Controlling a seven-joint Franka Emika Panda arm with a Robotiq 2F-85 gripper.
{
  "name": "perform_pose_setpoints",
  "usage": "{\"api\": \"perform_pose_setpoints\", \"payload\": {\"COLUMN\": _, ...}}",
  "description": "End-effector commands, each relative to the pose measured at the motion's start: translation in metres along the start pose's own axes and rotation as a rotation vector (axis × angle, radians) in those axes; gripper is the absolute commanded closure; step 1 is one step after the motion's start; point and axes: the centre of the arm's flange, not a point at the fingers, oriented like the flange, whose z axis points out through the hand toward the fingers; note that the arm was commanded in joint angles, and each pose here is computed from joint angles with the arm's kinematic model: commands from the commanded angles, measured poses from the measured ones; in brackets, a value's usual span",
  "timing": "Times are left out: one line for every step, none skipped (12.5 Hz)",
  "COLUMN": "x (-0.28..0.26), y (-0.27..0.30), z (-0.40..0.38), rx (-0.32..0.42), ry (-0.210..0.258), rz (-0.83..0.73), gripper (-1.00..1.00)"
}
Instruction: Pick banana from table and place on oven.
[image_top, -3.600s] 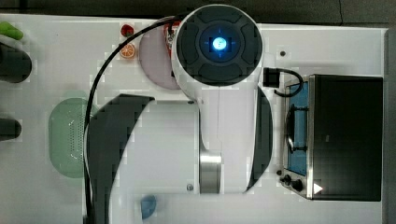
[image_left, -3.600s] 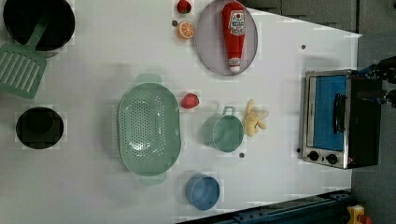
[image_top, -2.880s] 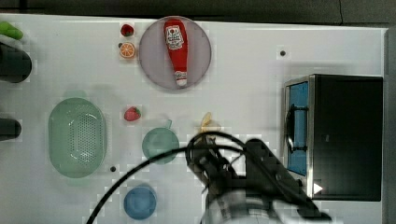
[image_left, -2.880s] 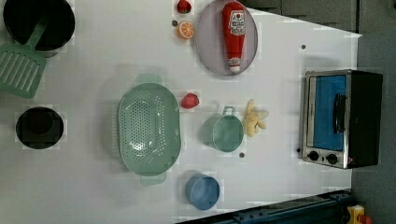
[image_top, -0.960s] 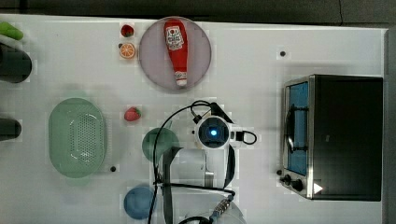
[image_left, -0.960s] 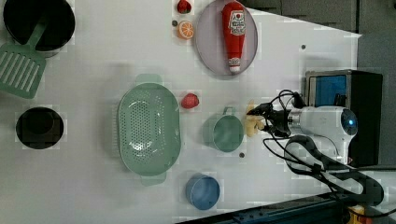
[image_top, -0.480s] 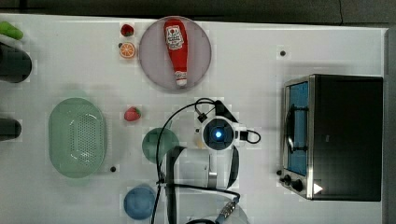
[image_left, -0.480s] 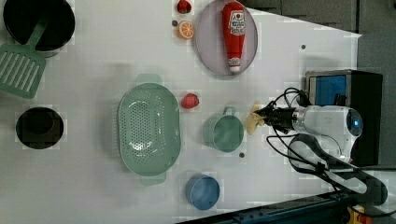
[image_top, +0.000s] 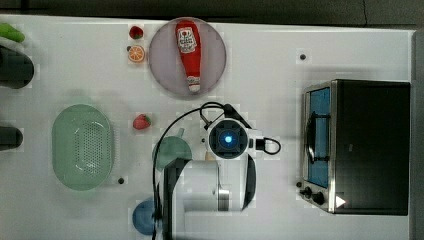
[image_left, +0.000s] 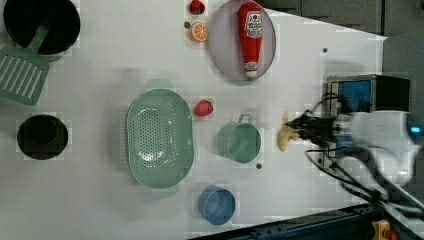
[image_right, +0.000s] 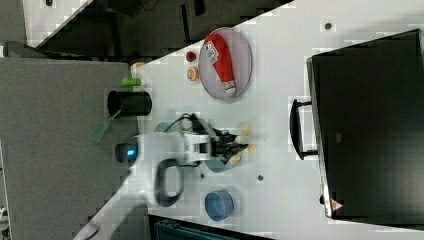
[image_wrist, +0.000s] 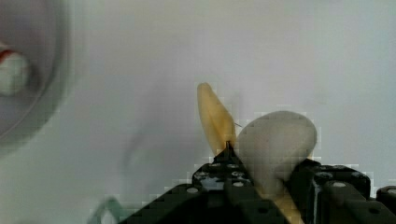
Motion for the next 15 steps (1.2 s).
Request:
{"api": "perform_pose_setpoints", "payload": {"x": 0.009, "y": 0.000, "z": -0.146, "rx": 0.079, "ry": 0.070, "rz": 0.019, "gripper": 0.47}}
{"api": "perform_pose_setpoints", "payload": {"x": 0.005, "y": 0.004, "z": -0.186, "rx": 0.070, "ry": 0.063, "rz": 0.018, "gripper": 0.47}}
{"api": "perform_pose_setpoints", "payload": {"x": 0.000, "y": 0.010, "z": -0.222, "rx": 0.059, "ry": 0.055, "rz": 0.019, "gripper": 0.47}}
{"api": "perform_pose_setpoints", "payload": {"x": -0.004, "y": 0.015, "z": -0.254, "rx": 0.051, "ry": 0.049, "rz": 0.020, "gripper": 0.47}}
{"api": "perform_pose_setpoints", "payload": {"x": -0.006, "y": 0.019, "z": -0.280, "rx": 0.043, "ry": 0.043, "rz": 0.022, "gripper": 0.47}}
{"api": "perform_pose_setpoints", "payload": {"x": -0.005, "y": 0.021, "z": -0.299, "rx": 0.039, "ry": 0.040, "rz": 0.027, "gripper": 0.47}}
{"api": "perform_pose_setpoints", "payload": {"x": 0.003, "y": 0.023, "z": -0.311, "rx": 0.046, "ry": 0.045, "rz": 0.039, "gripper": 0.47}}
{"api": "perform_pose_setpoints", "payload": {"x": 0.016, "y": 0.027, "z": -0.315, "rx": 0.053, "ry": 0.049, "rz": 0.060, "gripper": 0.47}}
{"api": "perform_pose_setpoints", "payload": {"x": 0.033, "y": 0.033, "z": -0.313, "rx": 0.054, "ry": 0.043, "rz": 0.082, "gripper": 0.47}}
{"api": "perform_pose_setpoints", "payload": {"x": 0.052, "y": 0.043, "z": -0.308, "rx": 0.053, "ry": 0.036, "rz": 0.089, "gripper": 0.47}}
{"api": "perform_pose_setpoints", "payload": {"x": 0.073, "y": 0.057, "z": -0.301, "rx": 0.050, "ry": 0.027, "rz": 0.070, "gripper": 0.47}}
{"api": "perform_pose_setpoints", "payload": {"x": 0.094, "y": 0.074, "z": -0.293, "rx": 0.045, "ry": 0.016, "rz": 0.036, "gripper": 0.47}}
{"api": "perform_pose_setpoints", "payload": {"x": 0.116, "y": 0.096, "z": -0.284, "rx": 0.039, "ry": 0.004, "rz": 0.018, "gripper": 0.47}}
{"api": "perform_pose_setpoints", "payload": {"x": 0.138, "y": 0.120, "z": -0.273, "rx": 0.037, "ry": -0.002, "rz": 0.004, "gripper": 0.47}}
{"api": "perform_pose_setpoints", "payload": {"x": 0.159, "y": 0.143, "z": -0.262, "rx": 0.036, "ry": 0.001, "rz": -0.028, "gripper": 0.47}}
